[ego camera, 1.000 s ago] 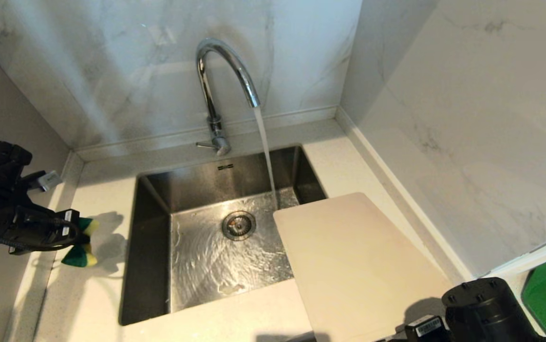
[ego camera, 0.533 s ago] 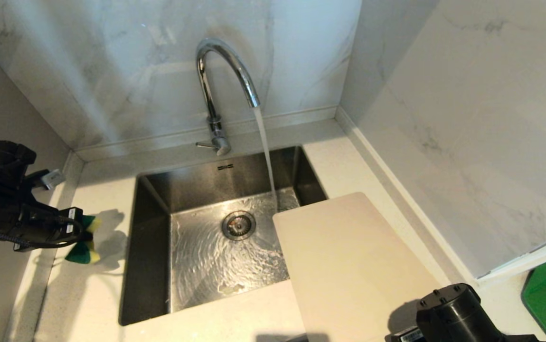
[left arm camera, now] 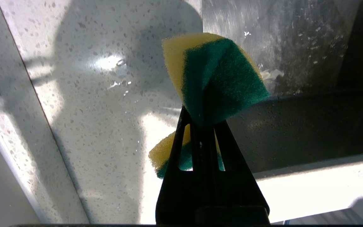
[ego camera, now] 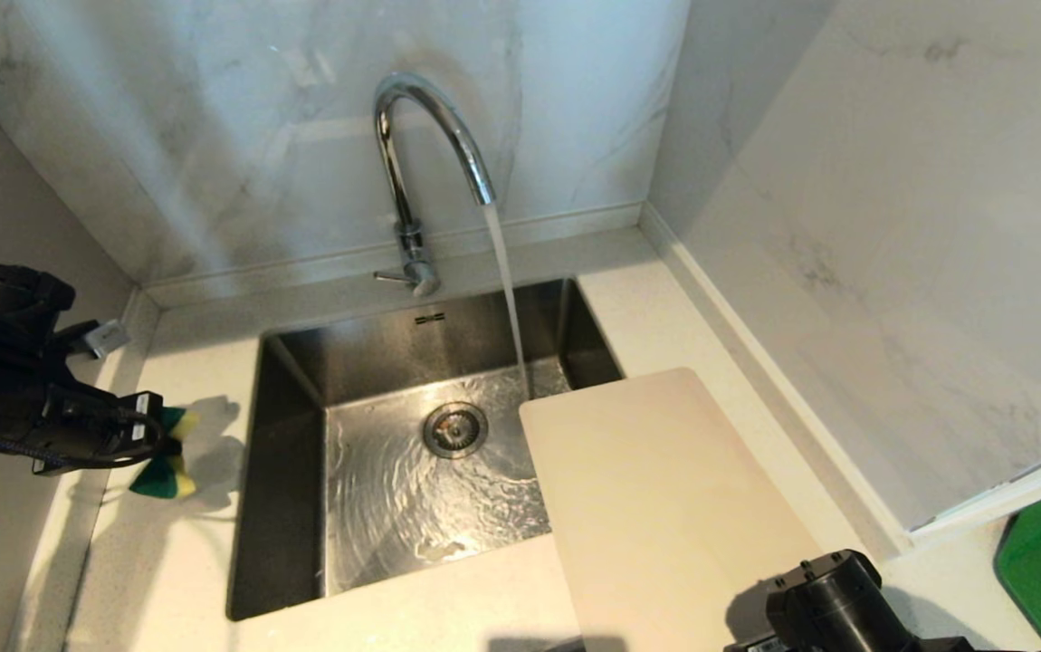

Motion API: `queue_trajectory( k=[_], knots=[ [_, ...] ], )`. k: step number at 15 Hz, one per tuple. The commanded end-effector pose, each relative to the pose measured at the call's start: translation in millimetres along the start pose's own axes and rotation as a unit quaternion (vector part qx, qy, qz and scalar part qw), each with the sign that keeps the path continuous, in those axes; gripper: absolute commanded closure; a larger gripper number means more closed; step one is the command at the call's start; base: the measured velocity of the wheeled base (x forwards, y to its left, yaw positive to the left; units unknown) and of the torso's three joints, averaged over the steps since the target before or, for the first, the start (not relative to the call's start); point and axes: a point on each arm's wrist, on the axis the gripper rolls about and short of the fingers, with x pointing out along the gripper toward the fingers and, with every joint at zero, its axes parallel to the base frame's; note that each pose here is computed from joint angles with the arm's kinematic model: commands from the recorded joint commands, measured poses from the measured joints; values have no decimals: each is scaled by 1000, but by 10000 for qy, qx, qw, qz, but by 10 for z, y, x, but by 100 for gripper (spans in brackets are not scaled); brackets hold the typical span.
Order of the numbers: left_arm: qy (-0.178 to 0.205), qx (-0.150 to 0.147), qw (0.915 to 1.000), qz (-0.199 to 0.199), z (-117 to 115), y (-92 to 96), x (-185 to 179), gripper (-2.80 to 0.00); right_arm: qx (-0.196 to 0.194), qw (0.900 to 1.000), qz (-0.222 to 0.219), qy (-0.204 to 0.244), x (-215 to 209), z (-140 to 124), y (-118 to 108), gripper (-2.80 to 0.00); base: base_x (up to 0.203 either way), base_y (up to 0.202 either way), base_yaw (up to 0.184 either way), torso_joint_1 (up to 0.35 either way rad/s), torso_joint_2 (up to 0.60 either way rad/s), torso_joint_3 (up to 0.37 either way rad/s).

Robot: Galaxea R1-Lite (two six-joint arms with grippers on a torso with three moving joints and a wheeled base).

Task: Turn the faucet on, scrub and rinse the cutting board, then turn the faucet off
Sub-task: Put down the cutting board

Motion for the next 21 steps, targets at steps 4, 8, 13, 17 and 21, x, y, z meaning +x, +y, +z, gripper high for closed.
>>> queue_trajectory(
  k=[4, 8, 13, 17, 21],
  knots=[
    [13, 3, 10000, 27, 8, -1, 13, 0, -6, 9996, 279, -22, 214, -20, -10, 0, 0, 0, 0, 0, 0, 0],
    [55, 39, 10000, 14, 2, -23, 45, 0, 29, 9993, 383, 12, 318, -45, -1, 0, 0, 0, 0, 0, 0, 0],
    [41, 27, 10000, -57, 15, -91, 46, 0, 57, 9989, 464, -17, 414, -51, -15, 0, 0, 0, 0, 0, 0, 0],
    [29, 36, 10000, -72, 23, -104, 46, 0, 60, 9988, 484, -13, 457, -54, -32, 0, 0, 0, 0, 0, 0, 0],
    [22, 37, 10000, -72, 23, -105, 41, 0, 68, 9987, 497, -9, 505, -50, -63, 0, 0, 0, 0, 0, 0, 0]
  ],
)
